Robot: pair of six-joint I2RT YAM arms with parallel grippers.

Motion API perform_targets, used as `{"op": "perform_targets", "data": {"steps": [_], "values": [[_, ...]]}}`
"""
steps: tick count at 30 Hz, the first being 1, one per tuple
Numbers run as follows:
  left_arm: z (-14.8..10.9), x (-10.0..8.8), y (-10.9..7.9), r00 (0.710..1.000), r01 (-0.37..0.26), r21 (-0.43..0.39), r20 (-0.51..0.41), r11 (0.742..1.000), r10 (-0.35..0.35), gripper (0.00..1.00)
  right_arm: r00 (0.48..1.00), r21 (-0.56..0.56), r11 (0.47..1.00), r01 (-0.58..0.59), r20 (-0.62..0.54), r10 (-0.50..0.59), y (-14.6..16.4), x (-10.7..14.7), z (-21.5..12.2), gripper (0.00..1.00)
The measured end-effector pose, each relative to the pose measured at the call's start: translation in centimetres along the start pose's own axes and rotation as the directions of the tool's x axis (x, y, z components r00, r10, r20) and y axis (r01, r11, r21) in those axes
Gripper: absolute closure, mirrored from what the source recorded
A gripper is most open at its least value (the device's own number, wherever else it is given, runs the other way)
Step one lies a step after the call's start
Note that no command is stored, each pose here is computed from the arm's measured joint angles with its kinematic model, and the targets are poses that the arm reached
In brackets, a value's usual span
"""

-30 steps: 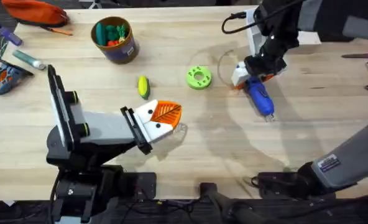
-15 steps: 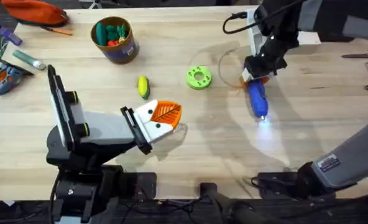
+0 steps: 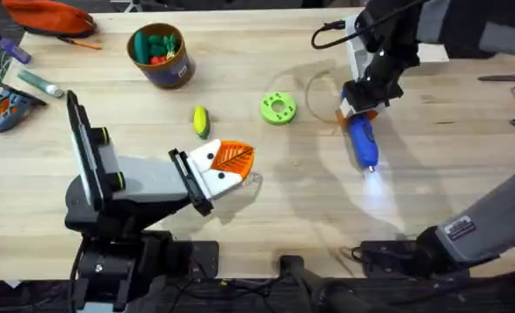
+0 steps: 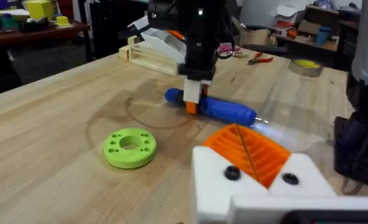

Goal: Pick up the gripper from the table and insert it into the empty holder that is missing its gripper. Then pick up a screw, insert it into the mounting hole, and use the screwdriver to tighten it. Finally, clean up the table by picking up the vegetable and placing it into the bucket.

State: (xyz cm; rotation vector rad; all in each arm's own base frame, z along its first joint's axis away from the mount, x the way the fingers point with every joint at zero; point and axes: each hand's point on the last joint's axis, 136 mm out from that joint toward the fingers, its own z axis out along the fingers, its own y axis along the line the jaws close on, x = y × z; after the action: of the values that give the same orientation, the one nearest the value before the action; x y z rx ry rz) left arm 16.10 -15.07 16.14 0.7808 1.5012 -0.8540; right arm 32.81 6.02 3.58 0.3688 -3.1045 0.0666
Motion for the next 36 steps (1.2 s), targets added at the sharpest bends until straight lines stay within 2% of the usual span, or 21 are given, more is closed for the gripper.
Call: {"op": "perform_targets", "data": {"steps": [4,5,7,8,11,17,23,26,30,33,36], "values": [[0.0,0.0,0.0,1.0,0.0,0.0,0.0,1.0,0.0,0.993,1.0,-0.002,1.0,0.001,0.011,-0.001,0.0,-0.5,-1.5,0.978],[0.0,0.0,0.0,1.0,0.0,0.0,0.0,1.0,0.0,0.993,0.995,-0.014,1.0,0.0,0.098,0.002,0.3,-1.9,-4.2,0.978],[0.0,0.0,0.0,1.0,0.0,0.0,0.0,1.0,0.0,0.993,0.984,-0.019,1.0,0.001,0.178,0.002,0.5,-2.8,-6.9,0.978],[0.0,0.0,0.0,1.0,0.0,0.0,0.0,1.0,0.0,0.993,0.951,-0.024,1.0,0.015,0.309,-0.007,1.1,-3.9,-11.4,0.978],[0.0,0.0,0.0,1.0,0.0,0.0,0.0,1.0,0.0,0.993,0.902,-0.03,0.999,0.029,0.431,-0.013,2.0,-4.2,-15.7,0.978],[0.0,0.0,0.0,1.0,0.0,0.0,0.0,1.0,0.0,0.993,0.764,-0.06,0.997,0.052,0.645,-0.001,3.8,-3.7,-23.2,0.978],[0.0,0.0,0.0,1.0,0.0,0.0,0.0,1.0,0.0,0.993,0.584,-0.112,0.989,0.1,0.811,0.033,5.9,-2.9,-30.1,0.978],[0.0,0.0,0.0,1.0,0.0,0.0,0.0,1.0,0.0,0.993,0.489,-0.115,0.974,0.195,0.873,0.005,7.8,-2.4,-33.1,0.978],[0.0,0.0,0.0,1.0,0.0,0.0,0.0,1.0,0.0,0.993,0.415,-0.103,0.94,0.325,0.909,-0.044,10.1,-1.8,-35.1,0.978],[0.0,0.0,0.0,1.0,0.0,0.0,0.0,1.0,0.0,0.993,0.349,-0.119,0.894,0.433,0.936,-0.044,12.1,-1.7,-36.8,0.978],[0.0,0.0,0.0,1.0,0.0,0.0,0.0,1.0,0.0,0.993,0.249,-0.121,0.823,0.555,0.968,-0.026,14.2,-1.2,-39.4,0.978]]}}
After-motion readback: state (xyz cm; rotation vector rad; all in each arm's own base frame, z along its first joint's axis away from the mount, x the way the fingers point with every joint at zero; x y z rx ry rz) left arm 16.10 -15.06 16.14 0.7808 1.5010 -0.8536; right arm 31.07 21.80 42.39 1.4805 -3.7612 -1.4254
